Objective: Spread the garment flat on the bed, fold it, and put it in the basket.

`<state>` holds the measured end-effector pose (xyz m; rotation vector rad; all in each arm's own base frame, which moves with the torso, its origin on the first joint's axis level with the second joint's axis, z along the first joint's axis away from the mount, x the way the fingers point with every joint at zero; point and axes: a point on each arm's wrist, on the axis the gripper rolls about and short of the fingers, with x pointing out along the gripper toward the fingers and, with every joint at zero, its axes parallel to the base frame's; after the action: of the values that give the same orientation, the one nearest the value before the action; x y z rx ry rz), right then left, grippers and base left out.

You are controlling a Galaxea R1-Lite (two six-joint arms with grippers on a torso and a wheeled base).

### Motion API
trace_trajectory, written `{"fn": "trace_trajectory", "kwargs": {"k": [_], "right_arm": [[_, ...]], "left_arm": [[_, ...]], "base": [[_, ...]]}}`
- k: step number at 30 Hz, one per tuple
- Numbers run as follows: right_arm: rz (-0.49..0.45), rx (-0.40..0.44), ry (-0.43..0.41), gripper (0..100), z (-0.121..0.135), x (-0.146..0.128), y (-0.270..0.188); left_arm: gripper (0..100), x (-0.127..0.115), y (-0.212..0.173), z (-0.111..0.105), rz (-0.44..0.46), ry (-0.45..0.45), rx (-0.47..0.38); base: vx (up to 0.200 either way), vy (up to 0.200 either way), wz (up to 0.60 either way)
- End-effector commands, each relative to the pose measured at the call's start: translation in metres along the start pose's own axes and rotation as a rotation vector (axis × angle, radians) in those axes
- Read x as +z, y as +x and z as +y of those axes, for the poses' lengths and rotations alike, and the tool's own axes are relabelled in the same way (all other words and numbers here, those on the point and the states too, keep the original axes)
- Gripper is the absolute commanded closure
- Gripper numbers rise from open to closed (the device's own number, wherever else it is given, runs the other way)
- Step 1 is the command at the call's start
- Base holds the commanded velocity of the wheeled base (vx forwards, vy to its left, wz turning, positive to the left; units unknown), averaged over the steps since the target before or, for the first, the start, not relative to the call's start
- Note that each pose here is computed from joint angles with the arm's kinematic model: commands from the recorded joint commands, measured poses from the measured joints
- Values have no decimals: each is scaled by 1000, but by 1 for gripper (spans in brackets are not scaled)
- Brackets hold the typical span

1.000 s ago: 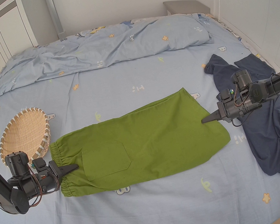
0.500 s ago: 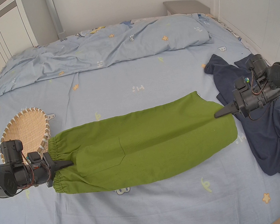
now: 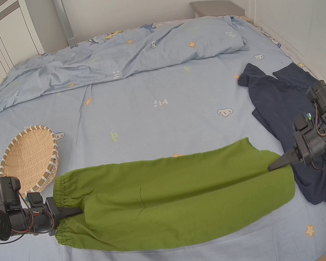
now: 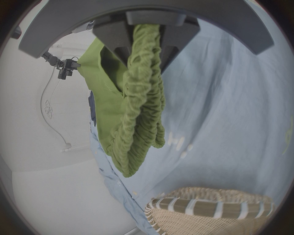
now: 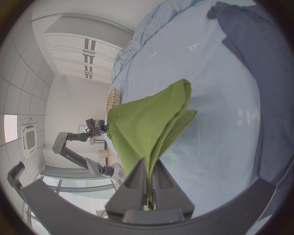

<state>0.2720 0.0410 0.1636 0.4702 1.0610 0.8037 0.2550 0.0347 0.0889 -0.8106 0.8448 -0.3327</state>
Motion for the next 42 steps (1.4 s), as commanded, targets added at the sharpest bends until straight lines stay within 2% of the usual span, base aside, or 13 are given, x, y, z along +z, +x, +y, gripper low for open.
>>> {"fn": "trace_trajectory", "kwargs": {"k": [1,11,19,21,29,30,39,42], "right_arm": [[21,14,-19,100,7,-35,1],[35,16,-8,100,-24,-62,29],[58,12,13,100,-40,-67,42],[60,9,22,100,-50,-69,49],[28,9,-8,100,-66,-68,63],[20,10,-14,0,-68,-67,65],[-34,-12,-2,0,-78,-63,57],[-83,-14,-37,0,-68,-59,44]], "left_arm": [[100,-28,-12,8,38,6,31],[100,-32,-11,11,52,13,39],[100,-31,-11,13,48,18,42],[100,-29,-11,15,43,36,45],[100,-25,-13,16,27,41,47],[100,-25,-13,16,27,41,47],[100,-20,-16,17,3,41,53],[100,-15,-17,17,-12,43,53]], "base": [[0,0,0],[0,0,0],[0,0,0],[0,0,0],[0,0,0],[0,0,0],[0,0,0],[0,0,0]]}}
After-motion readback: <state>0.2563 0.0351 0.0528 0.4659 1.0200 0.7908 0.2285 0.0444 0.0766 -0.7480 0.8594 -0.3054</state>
